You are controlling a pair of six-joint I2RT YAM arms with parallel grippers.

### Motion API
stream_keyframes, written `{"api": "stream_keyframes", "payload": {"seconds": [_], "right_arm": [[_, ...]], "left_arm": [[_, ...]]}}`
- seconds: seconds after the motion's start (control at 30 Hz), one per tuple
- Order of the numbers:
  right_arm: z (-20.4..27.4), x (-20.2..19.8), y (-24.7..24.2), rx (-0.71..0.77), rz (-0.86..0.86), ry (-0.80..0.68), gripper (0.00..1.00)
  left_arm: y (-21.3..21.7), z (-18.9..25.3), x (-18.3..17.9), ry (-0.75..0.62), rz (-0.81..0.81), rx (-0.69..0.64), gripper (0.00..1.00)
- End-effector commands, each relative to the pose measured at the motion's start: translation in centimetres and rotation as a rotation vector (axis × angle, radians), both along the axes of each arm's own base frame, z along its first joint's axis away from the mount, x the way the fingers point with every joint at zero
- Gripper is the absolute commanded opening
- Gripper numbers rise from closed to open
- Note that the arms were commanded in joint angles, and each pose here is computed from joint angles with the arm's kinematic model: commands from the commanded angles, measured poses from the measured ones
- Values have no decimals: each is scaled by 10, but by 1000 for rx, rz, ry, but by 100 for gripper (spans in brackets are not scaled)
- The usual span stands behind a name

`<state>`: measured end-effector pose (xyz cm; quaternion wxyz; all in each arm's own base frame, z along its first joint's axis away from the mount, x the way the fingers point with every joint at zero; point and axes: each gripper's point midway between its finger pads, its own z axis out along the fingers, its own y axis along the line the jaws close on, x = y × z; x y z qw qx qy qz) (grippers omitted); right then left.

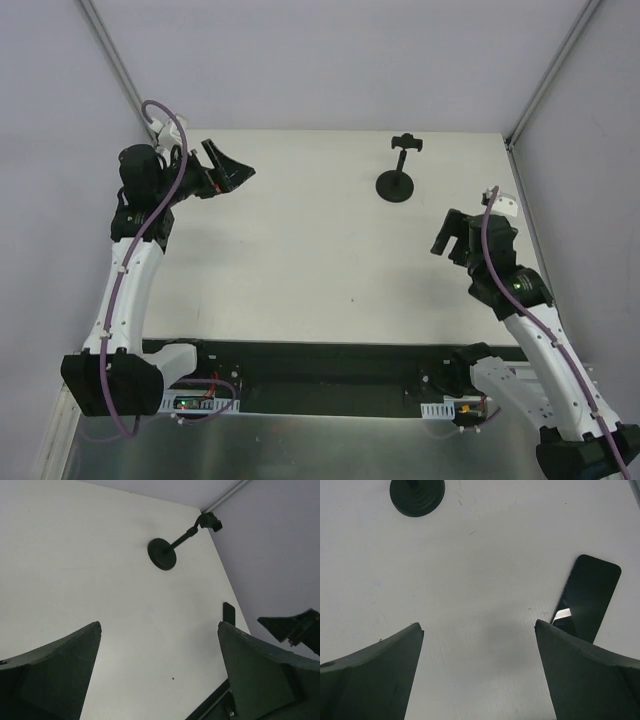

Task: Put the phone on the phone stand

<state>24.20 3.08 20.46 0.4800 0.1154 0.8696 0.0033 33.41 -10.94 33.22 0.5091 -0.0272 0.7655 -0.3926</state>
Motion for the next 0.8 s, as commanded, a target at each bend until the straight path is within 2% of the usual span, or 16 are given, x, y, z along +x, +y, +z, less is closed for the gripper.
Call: {"api": "stream_keyframes", "payload": {"seconds": [0.0,0.03,0.2,0.3,0.53,0.63,0.67,0.73,0.77], "right_arm": [[33,49,17,169,-80,-154,96],[36,57,22,201,-79,-174,96],[58,122,42,607,-178,-364,96],[69,158,45,733,-242,-425,96],[75,210,45,851,-318,-496,96],[76,232,56,902,-281,-493,96],[63,243,59,918,-277,-469,96],[77,257,67,985,-237,-491,96],[64,266,71,986,-244,-462,96]], "left_arm": [[-23,13,-11,36,-166,-83,99],[-24,11,-10,44,-175,-89,99],[-29,-6,-3,126,-199,-127,99],[-32,-15,1,170,-219,-150,99],[-46,-21,-1,206,-269,-187,99],[-58,-19,-8,206,-313,-198,99],[-59,-22,-11,223,-321,-209,99],[-61,-17,-10,204,-329,-225,99],[-61,-18,-10,205,-331,-230,99]]}}
